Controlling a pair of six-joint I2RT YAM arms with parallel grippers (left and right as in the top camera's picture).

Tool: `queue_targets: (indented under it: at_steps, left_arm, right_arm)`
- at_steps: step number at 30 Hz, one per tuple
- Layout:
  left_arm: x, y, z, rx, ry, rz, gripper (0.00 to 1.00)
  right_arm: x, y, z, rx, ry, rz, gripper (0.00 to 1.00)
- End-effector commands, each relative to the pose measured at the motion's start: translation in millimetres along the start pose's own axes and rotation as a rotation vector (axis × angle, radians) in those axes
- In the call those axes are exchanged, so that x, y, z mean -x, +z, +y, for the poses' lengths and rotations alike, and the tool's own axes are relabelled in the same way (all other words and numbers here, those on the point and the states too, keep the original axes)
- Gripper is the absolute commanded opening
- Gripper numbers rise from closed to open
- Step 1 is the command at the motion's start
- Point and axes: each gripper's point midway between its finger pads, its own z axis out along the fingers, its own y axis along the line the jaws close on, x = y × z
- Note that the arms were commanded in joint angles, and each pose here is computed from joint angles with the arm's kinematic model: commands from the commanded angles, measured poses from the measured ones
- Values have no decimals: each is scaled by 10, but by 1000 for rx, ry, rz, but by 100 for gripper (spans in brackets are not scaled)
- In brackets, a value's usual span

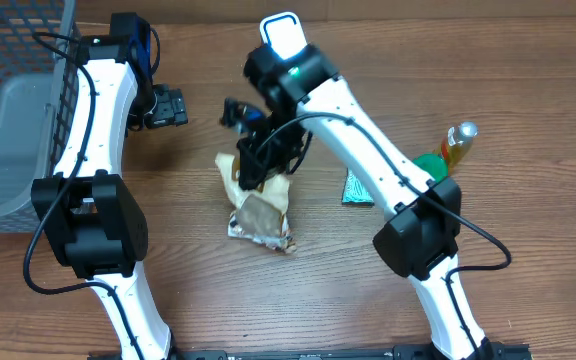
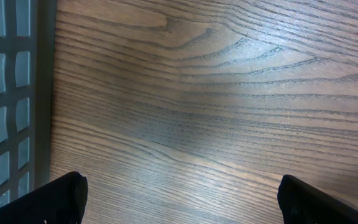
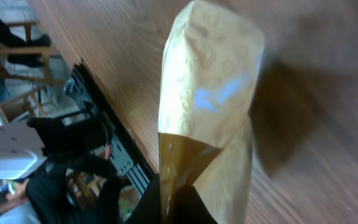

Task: Scan the item barcode
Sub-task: 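Carry the pouch back down and lower it onto the table, then open the right gripper, release the pouch and raise it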

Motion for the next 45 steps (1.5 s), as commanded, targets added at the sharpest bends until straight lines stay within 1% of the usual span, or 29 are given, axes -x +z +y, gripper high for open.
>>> queue_targets:
  at_steps: [1, 3, 5, 8, 10, 11, 12, 13, 16, 18, 22, 24, 26, 28, 37, 45]
  left_arm:
    - [46, -52, 25, 8, 11, -21, 100]
    - [46, -52, 26, 9, 11, -21, 100]
    - [46, -52, 25, 8, 11, -21, 99]
    - [46, -52, 25, 8, 11, -21, 99]
    - [46, -52, 25, 8, 11, -21, 99]
    - [46, -52, 25, 8, 11, -21, 99]
    - [47, -52, 25, 8, 11, -21, 100]
    - [46, -52, 25, 8, 11, -21, 100]
    - [46, -52, 25, 8, 11, -21, 100]
    - [45, -53, 24, 8, 11, -21, 100]
    - [45, -53, 24, 8, 11, -21, 99]
    - [47, -52, 25, 8, 11, -21, 100]
    - [46, -52, 25, 8, 11, -21, 99]
    - [46, -52, 27, 9, 11, -21, 100]
    - [44, -54, 14, 8, 14, -21, 100]
    - [44, -54, 14, 8, 14, -21, 100]
  right_arm:
    - [-56, 68, -4, 16, 13, 18, 9]
    - [-66, 135, -55, 17, 20, 26, 10]
    - [-65, 178, -141, -2, 24, 28, 14]
    - [-46, 188, -338, -88, 20, 23, 16]
    - [-23, 166, -459, -151, 14, 16, 27]
    - [-15, 155, -507, -177, 12, 13, 37]
    - [-4, 141, -570, -211, 9, 10, 44]
    - [6, 130, -615, -237, 6, 7, 49]
    - [65, 84, -774, -332, -8, -12, 59]
    - [118, 47, -864, -384, 2, -34, 69]
    - [253, -59, -1060, -500, 64, -105, 76]
    - [319, -126, -1157, -554, 101, -146, 84]
    - [385, -177, -1220, -594, 134, -187, 89]
    - [439, -223, -1271, -625, 169, -226, 100]
    - [492, -414, -1477, -745, 326, -330, 100]
    - [537, -429, -1480, -743, 321, -349, 100]
